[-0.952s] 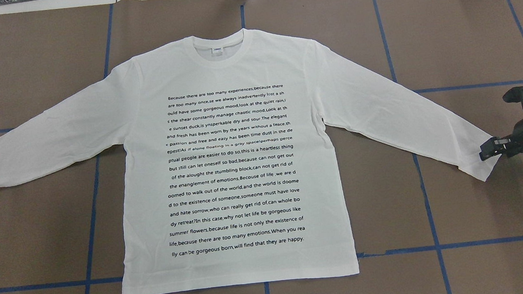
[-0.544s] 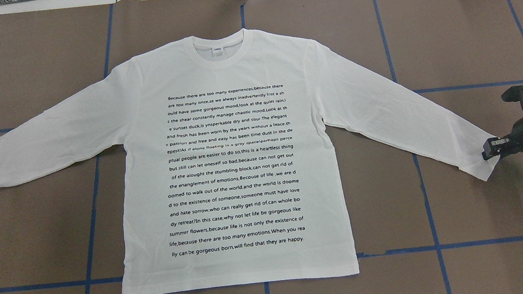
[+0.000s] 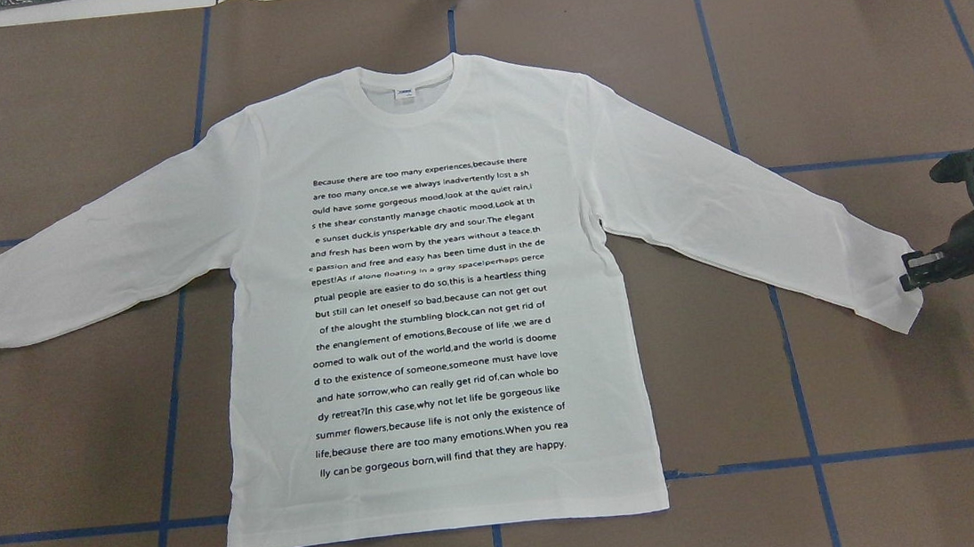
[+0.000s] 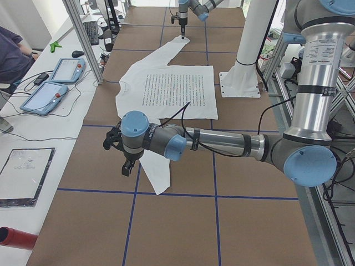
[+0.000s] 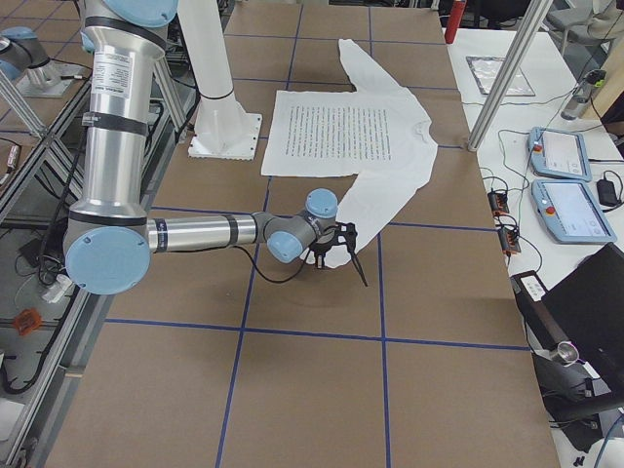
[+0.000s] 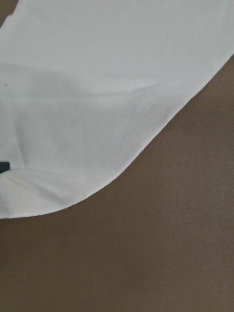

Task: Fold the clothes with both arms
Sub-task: 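Lower the right gripper to the cuff of the sleeve nearest it and grasp, then carry the sleeve with the right gripper across the shirt toward the far shoulder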

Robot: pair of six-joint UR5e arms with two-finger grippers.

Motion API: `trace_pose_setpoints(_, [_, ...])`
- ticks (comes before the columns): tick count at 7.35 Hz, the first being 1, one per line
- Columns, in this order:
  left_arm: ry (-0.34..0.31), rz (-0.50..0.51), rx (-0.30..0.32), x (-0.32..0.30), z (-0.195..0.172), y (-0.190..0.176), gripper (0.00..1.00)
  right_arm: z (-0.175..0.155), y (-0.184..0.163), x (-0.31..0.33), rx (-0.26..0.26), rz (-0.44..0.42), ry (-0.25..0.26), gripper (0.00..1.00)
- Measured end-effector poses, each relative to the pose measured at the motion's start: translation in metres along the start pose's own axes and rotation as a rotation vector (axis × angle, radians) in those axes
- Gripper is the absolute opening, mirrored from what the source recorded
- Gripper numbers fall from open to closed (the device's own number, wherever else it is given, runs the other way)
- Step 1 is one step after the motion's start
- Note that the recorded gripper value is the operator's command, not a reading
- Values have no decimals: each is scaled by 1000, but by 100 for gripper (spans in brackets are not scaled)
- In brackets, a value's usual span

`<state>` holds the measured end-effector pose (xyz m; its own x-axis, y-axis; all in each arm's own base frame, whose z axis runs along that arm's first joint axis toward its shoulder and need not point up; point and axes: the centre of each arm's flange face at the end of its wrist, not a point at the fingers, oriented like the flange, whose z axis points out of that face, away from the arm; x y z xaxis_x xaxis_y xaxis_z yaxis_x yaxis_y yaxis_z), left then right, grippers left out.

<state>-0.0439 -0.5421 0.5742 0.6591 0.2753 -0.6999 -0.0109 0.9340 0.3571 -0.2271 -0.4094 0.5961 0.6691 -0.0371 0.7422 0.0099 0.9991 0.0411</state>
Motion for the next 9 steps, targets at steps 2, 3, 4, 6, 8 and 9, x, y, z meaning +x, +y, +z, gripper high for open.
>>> trace_pose_setpoints(2, [1, 1, 1, 0, 0, 0, 99, -40, -10, -23, 61, -22, -59, 0])
trace_pose_setpoints(3, [1, 1, 1, 0, 0, 0, 99, -66, -24, -43, 82, -36, -120, 0])
trace_pose_setpoints(4, [1, 1, 1, 0, 0, 0, 99, -95, -49, -71, 91, -50, -190, 0])
trace_pose_setpoints(6, [1, 0, 0, 0, 0, 0, 99, -165, -116, -172, 86, -62, -305, 0])
trace_pose_setpoints(8, [0, -1, -1, -1, 1, 0, 99, -223, -173, -296, 85, -73, -356, 0])
trace_pose_setpoints(9, [1, -3, -3, -2, 2, 1, 99, -233, -198, -355, 80, -95, -371, 0])
